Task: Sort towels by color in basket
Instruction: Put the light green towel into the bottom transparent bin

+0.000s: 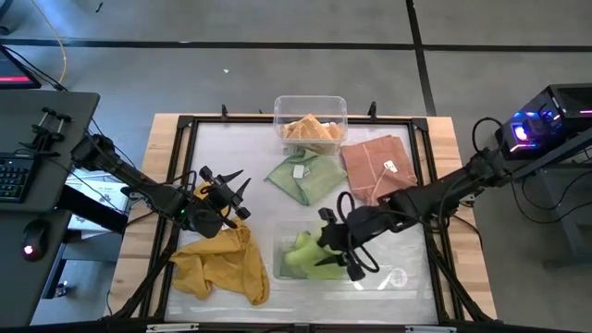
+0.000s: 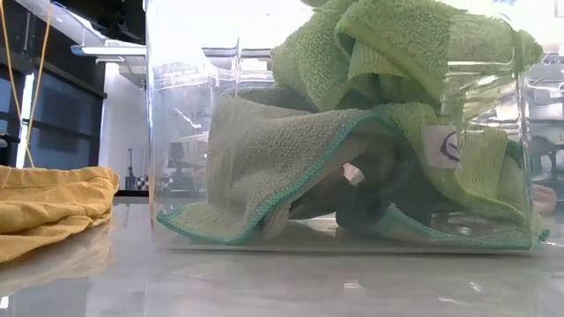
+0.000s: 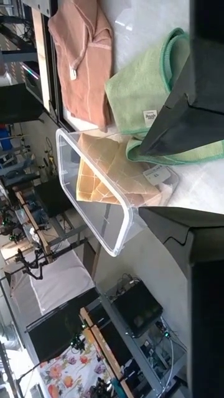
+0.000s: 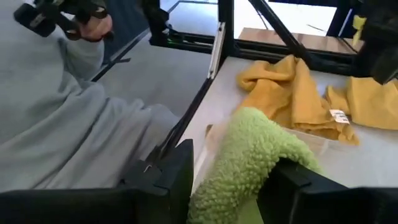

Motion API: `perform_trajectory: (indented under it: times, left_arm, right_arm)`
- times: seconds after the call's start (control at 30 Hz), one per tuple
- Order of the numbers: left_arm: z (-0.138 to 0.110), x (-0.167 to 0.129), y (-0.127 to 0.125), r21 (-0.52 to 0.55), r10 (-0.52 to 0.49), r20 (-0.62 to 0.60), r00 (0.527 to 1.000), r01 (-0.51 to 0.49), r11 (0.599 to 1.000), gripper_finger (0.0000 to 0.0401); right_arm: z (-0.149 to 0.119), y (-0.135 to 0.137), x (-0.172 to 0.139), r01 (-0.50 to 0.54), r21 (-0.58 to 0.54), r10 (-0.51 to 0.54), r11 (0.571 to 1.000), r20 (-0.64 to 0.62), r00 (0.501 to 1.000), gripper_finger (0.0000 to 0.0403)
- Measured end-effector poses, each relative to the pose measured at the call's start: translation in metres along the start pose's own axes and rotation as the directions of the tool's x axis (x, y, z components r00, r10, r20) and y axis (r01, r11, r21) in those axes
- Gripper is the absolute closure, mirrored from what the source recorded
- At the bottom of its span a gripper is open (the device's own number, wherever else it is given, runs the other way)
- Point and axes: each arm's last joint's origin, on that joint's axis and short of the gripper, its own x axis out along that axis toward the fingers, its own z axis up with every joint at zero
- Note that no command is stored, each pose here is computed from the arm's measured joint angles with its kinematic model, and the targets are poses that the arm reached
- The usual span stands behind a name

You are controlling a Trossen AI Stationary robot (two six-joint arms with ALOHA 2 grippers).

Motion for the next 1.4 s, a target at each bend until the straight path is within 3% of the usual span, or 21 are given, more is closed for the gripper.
perform_trajectory:
  times: [0.23,0.5,0.6,0.8,0.97,1.13,1.3,1.4]
  left_arm:
    - [-0.002,0.000,0.000,-0.004,0.001,-0.005,1.000,-0.001,1.000,0.0274]
    - [-0.006,0.000,0.000,-0.006,0.006,-0.015,1.000,-0.006,1.000,0.0274]
    - [-0.006,0.000,0.000,-0.002,0.005,-0.017,1.000,-0.006,1.000,0.0274]
    - [-0.006,0.000,0.000,-0.008,0.005,-0.018,1.000,-0.005,1.000,0.0274]
    - [-0.006,0.000,0.000,-0.008,0.005,-0.018,1.000,-0.005,1.000,0.0274]
    - [-0.006,0.000,0.000,-0.012,0.004,-0.018,1.000,-0.004,1.000,0.0274]
    - [-0.006,0.000,0.000,-0.015,0.004,-0.018,1.000,-0.004,1.000,0.0274]
    - [-0.006,0.000,0.000,-0.016,0.004,-0.018,1.000,-0.004,1.000,0.0274]
  right_arm:
    - [-0.019,-0.010,0.008,0.098,0.110,-0.085,0.989,-0.120,0.989,0.0275]
    - [-0.054,-0.014,0.022,0.146,0.180,-0.085,0.973,-0.307,0.948,0.0360]
    - [-0.054,-0.013,0.022,0.151,0.201,-0.083,0.968,-0.311,0.947,0.0378]
    - [-0.042,-0.009,0.012,0.077,0.266,0.021,0.961,-0.347,0.938,0.0339]
    - [-0.030,-0.006,-0.010,0.171,0.337,0.015,0.926,-0.484,0.875,0.0291]
    - [-0.016,0.002,-0.030,0.274,0.360,-0.030,0.892,-0.558,0.830,0.0284]
    - [0.001,0.014,-0.034,0.309,0.162,-0.212,0.937,-0.438,0.874,0.0284]
    - [0.007,0.011,-0.019,0.242,0.096,-0.204,0.965,-0.303,0.931,0.0284]
